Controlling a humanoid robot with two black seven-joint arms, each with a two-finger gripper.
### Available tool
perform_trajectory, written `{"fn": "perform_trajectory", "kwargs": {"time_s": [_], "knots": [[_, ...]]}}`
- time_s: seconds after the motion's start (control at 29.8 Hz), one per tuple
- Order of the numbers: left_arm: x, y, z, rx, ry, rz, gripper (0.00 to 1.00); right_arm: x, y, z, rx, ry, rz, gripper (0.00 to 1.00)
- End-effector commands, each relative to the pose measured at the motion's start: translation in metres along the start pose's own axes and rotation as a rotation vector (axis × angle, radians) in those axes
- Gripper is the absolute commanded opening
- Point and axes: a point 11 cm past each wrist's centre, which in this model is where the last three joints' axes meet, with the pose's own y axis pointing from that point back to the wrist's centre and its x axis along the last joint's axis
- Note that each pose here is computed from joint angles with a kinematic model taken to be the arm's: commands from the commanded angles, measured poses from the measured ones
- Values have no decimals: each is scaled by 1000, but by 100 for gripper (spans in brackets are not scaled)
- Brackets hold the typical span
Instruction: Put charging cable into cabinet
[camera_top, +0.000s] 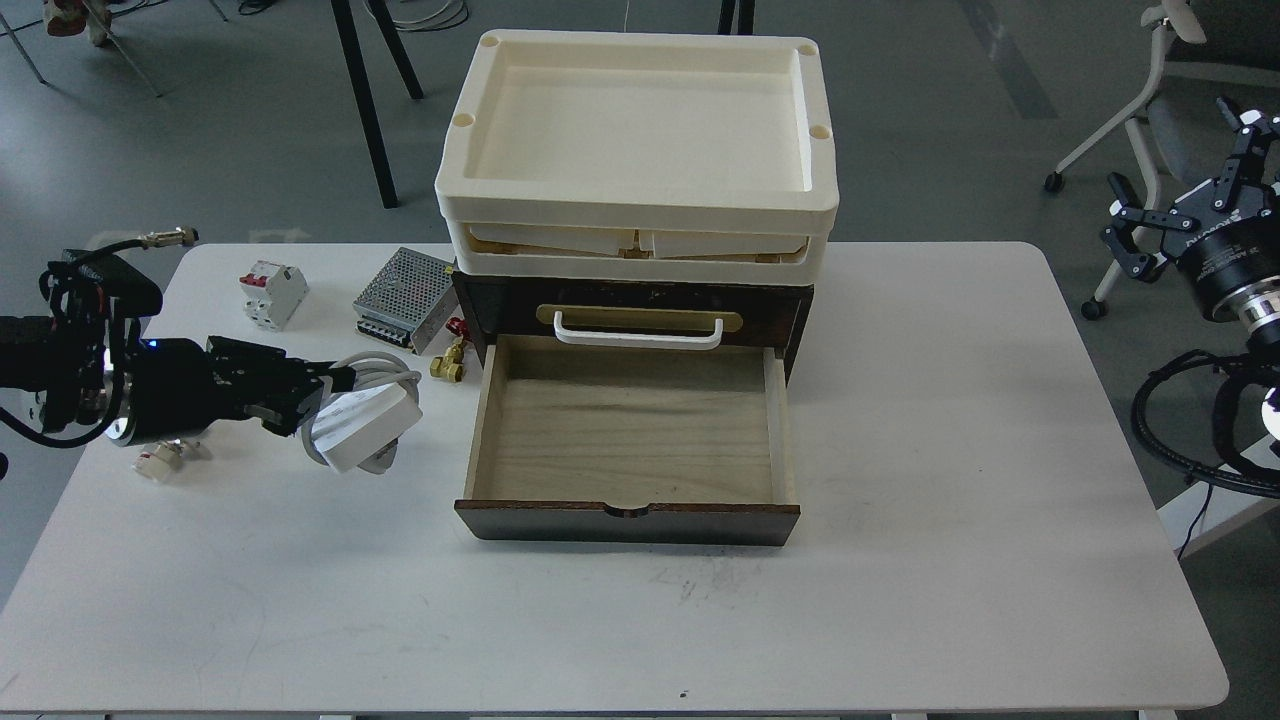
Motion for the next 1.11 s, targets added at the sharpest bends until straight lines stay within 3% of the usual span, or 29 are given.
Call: {"fn": "perform_trajectory", "kwargs": {"time_s": [0.0,0.2,0.3,0.64,0.91,0.94,1.01,1.04,1.08], "knots": [[26,8,56,-193,159,68,0,2,2,0,-2,2,6,100],[58,-12,114,-493,377,104,0,6,6,2,-10,5,14,100],[60,-37,120,-552,434,119,0,10,7,-3,-5,16,21,100],[36,-107,83,-457,517,105,0,11,8,-3,-7,18,22,100],[8,-131,82,-401,448,36,3,12,10,-2,-11,18,25,100],[8,-131,82,-402,449,36,6,12,10,-2,-11,18,25,100],[9,-131,82,-404,455,39,27,12,10,-2,-9,17,25,100],[9,-130,82,-404,457,38,46,12,9,-2,-10,16,25,100],[13,-130,82,-407,459,53,83,12,9,-2,-8,14,25,100]]}}
